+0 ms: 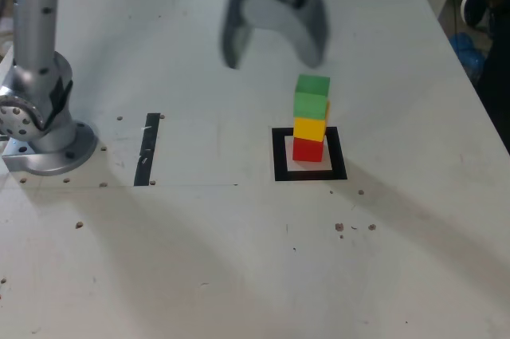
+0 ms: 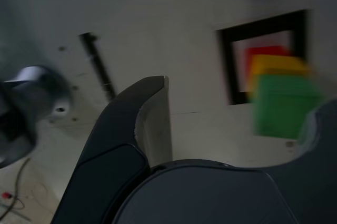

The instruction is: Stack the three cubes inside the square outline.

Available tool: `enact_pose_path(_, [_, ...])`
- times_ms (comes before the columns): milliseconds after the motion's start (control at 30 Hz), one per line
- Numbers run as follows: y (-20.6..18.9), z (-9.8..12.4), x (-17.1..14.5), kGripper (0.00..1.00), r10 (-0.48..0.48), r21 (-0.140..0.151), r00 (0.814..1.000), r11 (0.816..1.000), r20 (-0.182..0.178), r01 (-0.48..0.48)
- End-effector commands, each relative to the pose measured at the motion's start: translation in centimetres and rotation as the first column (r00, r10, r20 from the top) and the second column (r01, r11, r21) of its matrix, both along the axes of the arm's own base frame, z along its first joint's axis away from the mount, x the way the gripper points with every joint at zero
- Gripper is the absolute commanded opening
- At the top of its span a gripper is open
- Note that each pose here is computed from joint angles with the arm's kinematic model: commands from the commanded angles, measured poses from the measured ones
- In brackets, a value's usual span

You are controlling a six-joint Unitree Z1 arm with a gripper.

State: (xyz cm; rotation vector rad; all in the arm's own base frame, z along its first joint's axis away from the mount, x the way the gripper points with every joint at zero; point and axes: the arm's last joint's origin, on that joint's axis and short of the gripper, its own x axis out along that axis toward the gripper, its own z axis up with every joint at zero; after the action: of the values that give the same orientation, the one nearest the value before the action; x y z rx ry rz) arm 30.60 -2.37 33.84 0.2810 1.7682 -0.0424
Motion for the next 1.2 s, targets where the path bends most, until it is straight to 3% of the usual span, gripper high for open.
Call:
enact_pose_path(0, [0.4, 2.1, -3.9, 1.00, 0.013, -0.002, 0.999, 1.000, 0.047, -0.013])
enact_pose_path(133, [0.7, 1.3, -7.8, 1.00, 0.040, -0.005, 0.999, 0.999, 0.010, -0.040])
enact_pose_path(367, [1.3, -4.1, -11.0, 1.00, 0.074, -0.015, 0.994, 0.997, -0.080, -0.076])
enact_pose_path(500, [1.8, -7.1, -12.0, 1.00, 0.095, -0.040, 0.989, 0.994, -0.112, -0.100])
enact_pose_path(633, [1.9, -8.9, -12.8, 1.00, 0.102, -0.066, 0.987, 0.992, -0.124, -0.111])
enact_pose_path(767, [1.9, -10.0, -13.6, 1.00, 0.101, -0.074, 0.987, 0.991, -0.126, -0.110])
enact_pose_path(967, [1.6, -10.3, -14.0, 0.99, 0.079, -0.080, 0.987, 0.993, -0.138, -0.091])
enact_pose_path(1167, [1.5, -10.3, -14.1, 0.99, 0.076, -0.085, 0.989, 0.993, -0.127, -0.087])
